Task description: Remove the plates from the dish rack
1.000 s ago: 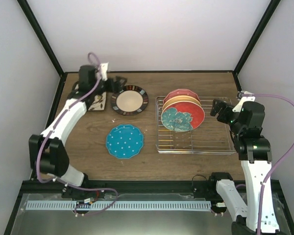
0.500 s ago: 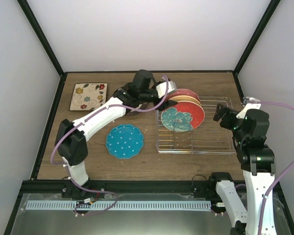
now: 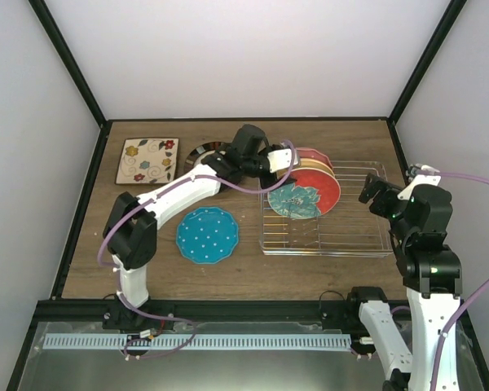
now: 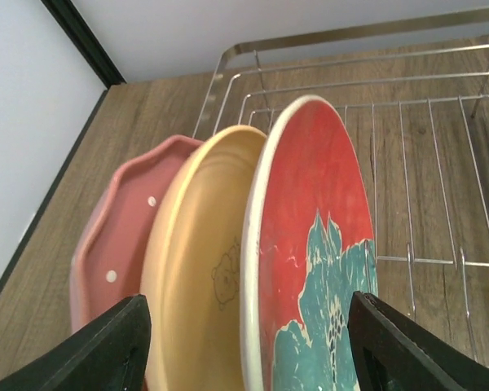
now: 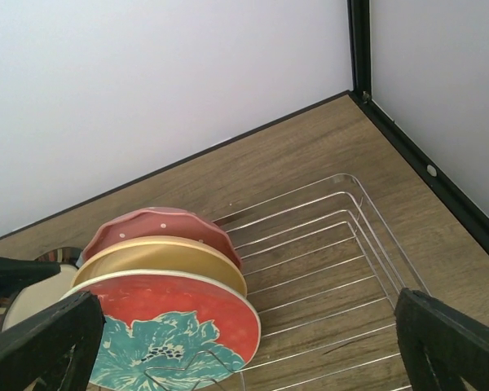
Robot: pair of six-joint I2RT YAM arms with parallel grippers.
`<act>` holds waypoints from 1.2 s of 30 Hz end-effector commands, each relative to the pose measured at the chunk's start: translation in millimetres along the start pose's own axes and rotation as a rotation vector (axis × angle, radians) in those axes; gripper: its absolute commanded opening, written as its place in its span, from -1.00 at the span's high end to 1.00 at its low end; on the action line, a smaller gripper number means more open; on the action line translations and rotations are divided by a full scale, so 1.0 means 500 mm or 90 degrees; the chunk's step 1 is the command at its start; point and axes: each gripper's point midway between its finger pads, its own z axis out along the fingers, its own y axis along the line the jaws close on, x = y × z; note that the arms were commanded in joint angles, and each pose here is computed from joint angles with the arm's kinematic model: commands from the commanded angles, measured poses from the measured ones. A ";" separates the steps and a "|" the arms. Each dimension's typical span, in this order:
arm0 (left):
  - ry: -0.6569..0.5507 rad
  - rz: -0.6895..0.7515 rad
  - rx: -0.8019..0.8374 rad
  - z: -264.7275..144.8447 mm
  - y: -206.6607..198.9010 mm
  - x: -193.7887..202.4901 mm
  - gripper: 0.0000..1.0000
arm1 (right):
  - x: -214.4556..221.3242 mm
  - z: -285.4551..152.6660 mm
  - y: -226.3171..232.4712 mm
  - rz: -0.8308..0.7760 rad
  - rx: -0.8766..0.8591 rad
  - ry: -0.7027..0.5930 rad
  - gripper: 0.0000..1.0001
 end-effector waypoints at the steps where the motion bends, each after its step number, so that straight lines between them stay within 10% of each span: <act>1: -0.001 0.034 0.010 0.026 -0.009 0.004 -0.33 | -0.024 -0.029 -0.004 0.005 0.013 -0.024 -1.00; 19: 0.014 0.040 0.035 0.075 -0.034 0.023 0.92 | -0.026 -0.034 -0.019 0.001 0.042 -0.026 -1.00; 36: -0.197 -0.011 -0.075 -0.122 0.059 -0.289 0.92 | -0.022 -0.028 -0.014 0.008 0.030 -0.026 -1.00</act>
